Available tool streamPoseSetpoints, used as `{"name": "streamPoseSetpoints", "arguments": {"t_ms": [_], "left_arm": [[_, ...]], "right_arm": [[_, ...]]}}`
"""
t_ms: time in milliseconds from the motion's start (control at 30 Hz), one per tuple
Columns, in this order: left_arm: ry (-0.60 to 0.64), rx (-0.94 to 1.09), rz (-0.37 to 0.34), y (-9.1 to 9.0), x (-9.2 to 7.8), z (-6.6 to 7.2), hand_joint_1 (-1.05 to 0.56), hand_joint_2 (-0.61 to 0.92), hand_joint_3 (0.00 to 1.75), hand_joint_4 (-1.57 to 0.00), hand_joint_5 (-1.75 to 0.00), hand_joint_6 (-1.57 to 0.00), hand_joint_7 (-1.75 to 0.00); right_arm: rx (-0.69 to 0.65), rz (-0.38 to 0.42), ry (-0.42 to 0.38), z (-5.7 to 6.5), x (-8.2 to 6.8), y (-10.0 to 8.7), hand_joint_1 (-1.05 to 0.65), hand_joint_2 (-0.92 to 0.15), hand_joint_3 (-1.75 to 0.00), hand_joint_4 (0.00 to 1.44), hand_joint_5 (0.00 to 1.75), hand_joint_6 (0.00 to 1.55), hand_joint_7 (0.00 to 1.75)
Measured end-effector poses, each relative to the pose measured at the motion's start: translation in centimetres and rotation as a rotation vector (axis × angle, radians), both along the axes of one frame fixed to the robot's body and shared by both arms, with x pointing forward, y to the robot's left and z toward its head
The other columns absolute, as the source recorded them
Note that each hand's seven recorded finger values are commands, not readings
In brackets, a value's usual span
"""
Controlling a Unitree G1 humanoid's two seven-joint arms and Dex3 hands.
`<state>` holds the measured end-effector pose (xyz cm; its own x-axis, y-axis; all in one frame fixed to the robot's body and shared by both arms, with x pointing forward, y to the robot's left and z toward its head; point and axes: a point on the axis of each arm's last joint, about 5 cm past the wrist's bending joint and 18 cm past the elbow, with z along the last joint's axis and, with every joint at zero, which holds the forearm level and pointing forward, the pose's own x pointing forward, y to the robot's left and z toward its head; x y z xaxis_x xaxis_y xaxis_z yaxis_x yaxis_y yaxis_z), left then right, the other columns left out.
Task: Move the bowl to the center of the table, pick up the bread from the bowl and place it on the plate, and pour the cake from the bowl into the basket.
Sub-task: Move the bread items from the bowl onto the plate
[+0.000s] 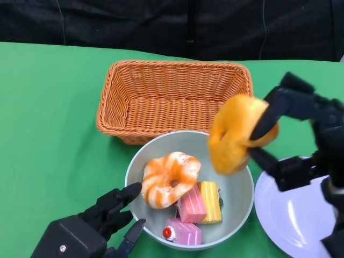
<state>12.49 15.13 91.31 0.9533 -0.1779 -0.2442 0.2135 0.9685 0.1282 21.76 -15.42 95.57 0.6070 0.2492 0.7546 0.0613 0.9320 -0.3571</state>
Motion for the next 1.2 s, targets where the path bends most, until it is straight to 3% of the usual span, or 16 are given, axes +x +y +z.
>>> {"name": "streamPoseSetpoints", "arguments": {"t_ms": [133,467,633,733,833,1033,1067,1100,1200], "left_arm": [[0.000,0.000,0.001,0.0,0.0,0.0,-0.63,0.92,0.65,-0.24,-0.48,-0.38,-0.04],[0.000,-0.001,0.002,0.1,0.0,0.0,-0.64,0.92,0.65,-0.22,-0.49,-0.37,-0.03],[0.004,-0.009,0.000,0.2,0.0,0.0,-0.63,0.92,0.65,-0.21,-0.49,-0.36,-0.03],[0.005,-0.011,0.000,0.2,0.0,0.0,-0.62,0.92,0.65,-0.21,-0.50,-0.37,-0.03],[0.005,-0.011,0.000,0.2,-0.1,0.1,-0.62,0.92,0.65,-0.20,-0.51,-0.37,-0.03],[0.006,-0.011,0.000,0.2,-0.1,0.1,-0.62,0.92,0.65,-0.20,-0.51,-0.37,-0.03],[0.007,-0.011,0.001,0.2,-0.1,0.0,-0.63,0.92,0.64,-0.19,-0.52,-0.35,-0.01],[0.009,-0.012,0.001,0.2,-0.2,0.0,-0.64,0.92,0.64,-0.19,-0.52,-0.34,-0.01],[0.015,-0.013,0.001,0.2,-0.3,0.0,-0.65,0.92,0.63,-0.19,-0.53,-0.33,-0.01]], "right_arm": [[0.000,-0.084,0.009,0.7,0.4,-1.2,-0.14,-0.13,-1.74,1.08,1.75,0.92,1.59],[-0.141,-0.277,-0.004,1.6,0.6,-3.8,-0.03,-0.04,-1.75,1.10,1.75,0.93,1.57],[-0.337,-0.405,0.036,2.2,0.7,-4.5,-0.05,-0.02,-1.75,1.07,1.75,0.92,1.55],[-0.455,-0.469,0.046,2.6,0.7,-4.6,0.03,0.05,-1.75,1.06,1.75,0.92,1.55],[-0.525,-0.486,0.056,2.5,0.8,-4.4,0.05,0.06,-1.75,1.07,1.75,0.92,1.55],[-0.538,-0.496,0.066,2.6,0.8,-4.5,0.06,0.07,-1.75,1.07,1.75,0.92,1.55],[-0.562,-0.492,0.085,2.6,0.8,-4.4,0.03,-0.09,-1.51,0.99,1.75,0.86,1.60],[-0.631,-0.482,0.132,2.6,1.0,-4.4,0.02,-0.16,-1.38,0.97,1.75,0.83,1.62],[-0.790,-0.461,0.304,1.7,1.4,-4.5,0.01,-0.28,-1.14,0.94,1.75,0.79,1.66]]}}
